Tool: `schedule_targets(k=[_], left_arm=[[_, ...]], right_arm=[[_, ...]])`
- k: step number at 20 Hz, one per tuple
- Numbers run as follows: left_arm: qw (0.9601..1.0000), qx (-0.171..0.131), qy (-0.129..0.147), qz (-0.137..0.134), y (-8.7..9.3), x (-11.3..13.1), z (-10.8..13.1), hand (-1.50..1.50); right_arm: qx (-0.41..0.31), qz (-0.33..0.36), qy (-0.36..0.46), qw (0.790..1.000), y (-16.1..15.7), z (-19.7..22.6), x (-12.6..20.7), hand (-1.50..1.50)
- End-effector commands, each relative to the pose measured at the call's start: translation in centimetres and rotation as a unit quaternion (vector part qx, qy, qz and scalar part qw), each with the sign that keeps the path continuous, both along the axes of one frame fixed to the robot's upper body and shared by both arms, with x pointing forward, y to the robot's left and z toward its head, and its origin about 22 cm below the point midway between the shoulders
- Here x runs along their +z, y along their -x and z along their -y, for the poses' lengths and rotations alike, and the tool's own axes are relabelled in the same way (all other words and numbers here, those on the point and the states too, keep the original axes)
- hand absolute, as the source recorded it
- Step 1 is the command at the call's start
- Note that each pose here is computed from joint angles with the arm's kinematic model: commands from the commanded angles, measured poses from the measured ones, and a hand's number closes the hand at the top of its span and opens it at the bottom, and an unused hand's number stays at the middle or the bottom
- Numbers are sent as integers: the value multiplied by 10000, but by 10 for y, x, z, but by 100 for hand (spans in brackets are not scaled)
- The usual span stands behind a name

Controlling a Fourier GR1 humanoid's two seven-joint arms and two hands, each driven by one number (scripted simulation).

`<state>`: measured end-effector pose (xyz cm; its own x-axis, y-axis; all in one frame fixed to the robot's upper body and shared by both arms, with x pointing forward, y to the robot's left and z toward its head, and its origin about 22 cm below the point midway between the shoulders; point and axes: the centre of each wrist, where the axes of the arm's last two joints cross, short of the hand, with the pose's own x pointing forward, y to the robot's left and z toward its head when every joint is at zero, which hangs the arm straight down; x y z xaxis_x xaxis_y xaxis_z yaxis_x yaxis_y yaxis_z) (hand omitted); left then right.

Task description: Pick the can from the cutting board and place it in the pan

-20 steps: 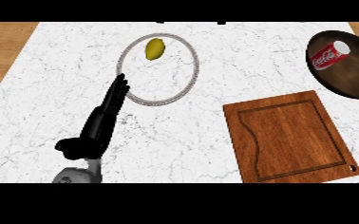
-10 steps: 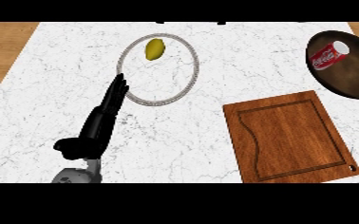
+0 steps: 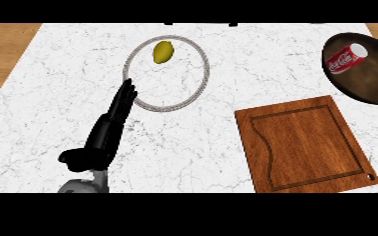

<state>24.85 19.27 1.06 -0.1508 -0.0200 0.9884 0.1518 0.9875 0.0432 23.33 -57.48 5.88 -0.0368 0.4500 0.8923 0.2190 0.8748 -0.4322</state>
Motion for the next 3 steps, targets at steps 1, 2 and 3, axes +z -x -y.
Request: schedule_targets(k=[1, 2, 3], left_arm=[[9999, -11, -97, -26, -5, 5, 1, 0], [10000, 21, -27, -43, 9, -13, -8, 0], [10000, 43, 30, 24, 2, 3, 2, 0]], right_arm=[[378, 356, -11, 9987, -1, 1, 4, -150], [302, 431, 34, 9986, -2, 2, 7, -150], [305, 461, 183, 9983, 1, -3, -7, -150]])
